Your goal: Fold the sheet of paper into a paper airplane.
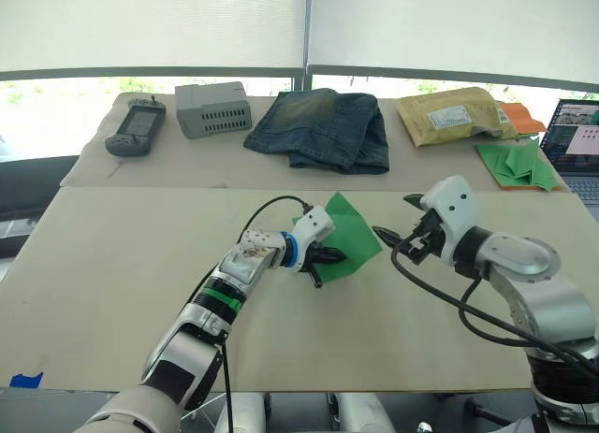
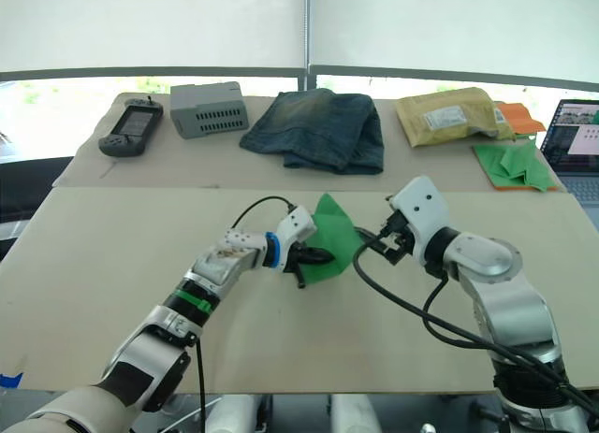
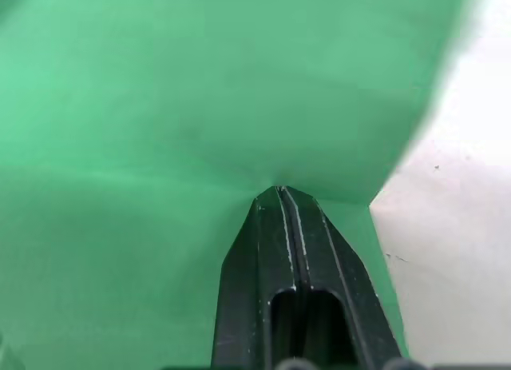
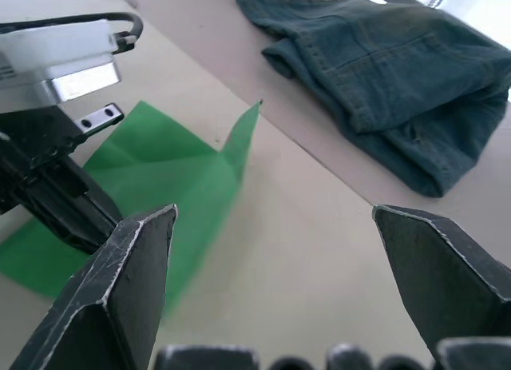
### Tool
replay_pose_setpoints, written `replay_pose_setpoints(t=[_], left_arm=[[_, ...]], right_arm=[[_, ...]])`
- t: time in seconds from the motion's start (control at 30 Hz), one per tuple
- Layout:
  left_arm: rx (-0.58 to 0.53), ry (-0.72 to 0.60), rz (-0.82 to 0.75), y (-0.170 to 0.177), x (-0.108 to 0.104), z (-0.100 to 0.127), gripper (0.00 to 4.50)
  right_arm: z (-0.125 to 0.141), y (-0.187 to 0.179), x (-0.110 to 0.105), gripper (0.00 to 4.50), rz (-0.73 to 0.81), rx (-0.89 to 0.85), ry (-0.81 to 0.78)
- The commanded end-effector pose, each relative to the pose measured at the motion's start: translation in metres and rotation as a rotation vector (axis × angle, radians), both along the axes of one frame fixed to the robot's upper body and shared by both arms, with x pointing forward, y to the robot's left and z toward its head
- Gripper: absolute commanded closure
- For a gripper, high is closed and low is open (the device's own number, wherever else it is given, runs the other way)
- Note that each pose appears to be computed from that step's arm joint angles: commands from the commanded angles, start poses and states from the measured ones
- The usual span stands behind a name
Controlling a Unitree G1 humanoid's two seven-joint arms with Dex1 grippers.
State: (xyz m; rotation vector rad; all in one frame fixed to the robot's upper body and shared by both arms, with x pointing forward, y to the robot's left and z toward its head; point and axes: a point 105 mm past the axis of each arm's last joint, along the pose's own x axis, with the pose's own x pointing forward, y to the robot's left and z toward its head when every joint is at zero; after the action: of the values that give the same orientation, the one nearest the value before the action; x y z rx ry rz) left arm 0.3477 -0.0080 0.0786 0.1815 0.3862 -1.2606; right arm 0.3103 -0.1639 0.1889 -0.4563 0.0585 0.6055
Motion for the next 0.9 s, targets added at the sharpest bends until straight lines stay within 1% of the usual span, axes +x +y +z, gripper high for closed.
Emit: replay_pose_setpoints(t=[0.03,0.13,0.2,0.33,0.43,0.57,0.63,0.7,0.8,0.9], left_arm=[[0.009,-0.006,-0.032,-0.007,-0.002,-0.002,4.50],[0.012,-0.006,-0.038,-0.009,-0.002,-0.003,4.50],[0.014,-0.006,-0.041,-0.009,-0.002,-0.004,4.50],[0.018,-0.008,-0.040,-0.007,-0.001,-0.005,4.50],[0.019,-0.007,-0.036,-0.004,-0.002,-0.005,4.50],[0.024,-0.009,-0.030,0.001,-0.004,-0.005,4.50],[0.020,-0.016,-0.018,0.005,-0.004,-0.003,4.50],[0.014,-0.022,-0.005,0.008,-0.004,0.000,4.50],[0.006,-0.036,0.024,0.017,-0.002,0.008,4.50],[-0.001,-0.044,0.049,0.024,-0.002,0.014,4.50]], right_arm=[[0.027,0.009,-0.011,0.39,0.047,0.081,-0.076],[0.020,0.021,-0.020,1.35,0.109,0.078,-0.035],[0.004,0.025,-0.018,2.05,0.107,0.026,0.003],[-0.032,0.020,-0.002,3.42,0.040,-0.063,0.067],[-0.051,0.021,0.009,4.47,0.019,-0.070,0.103],[-0.072,0.021,0.027,4.47,-0.010,-0.061,0.146],[-0.083,0.022,0.033,4.47,-0.018,-0.053,0.181],[-0.093,0.024,0.033,4.47,-0.009,-0.055,0.207],[-0.109,0.025,0.026,4.47,0.003,-0.074,0.269],[-0.115,0.023,0.019,4.47,0.009,-0.082,0.298]])
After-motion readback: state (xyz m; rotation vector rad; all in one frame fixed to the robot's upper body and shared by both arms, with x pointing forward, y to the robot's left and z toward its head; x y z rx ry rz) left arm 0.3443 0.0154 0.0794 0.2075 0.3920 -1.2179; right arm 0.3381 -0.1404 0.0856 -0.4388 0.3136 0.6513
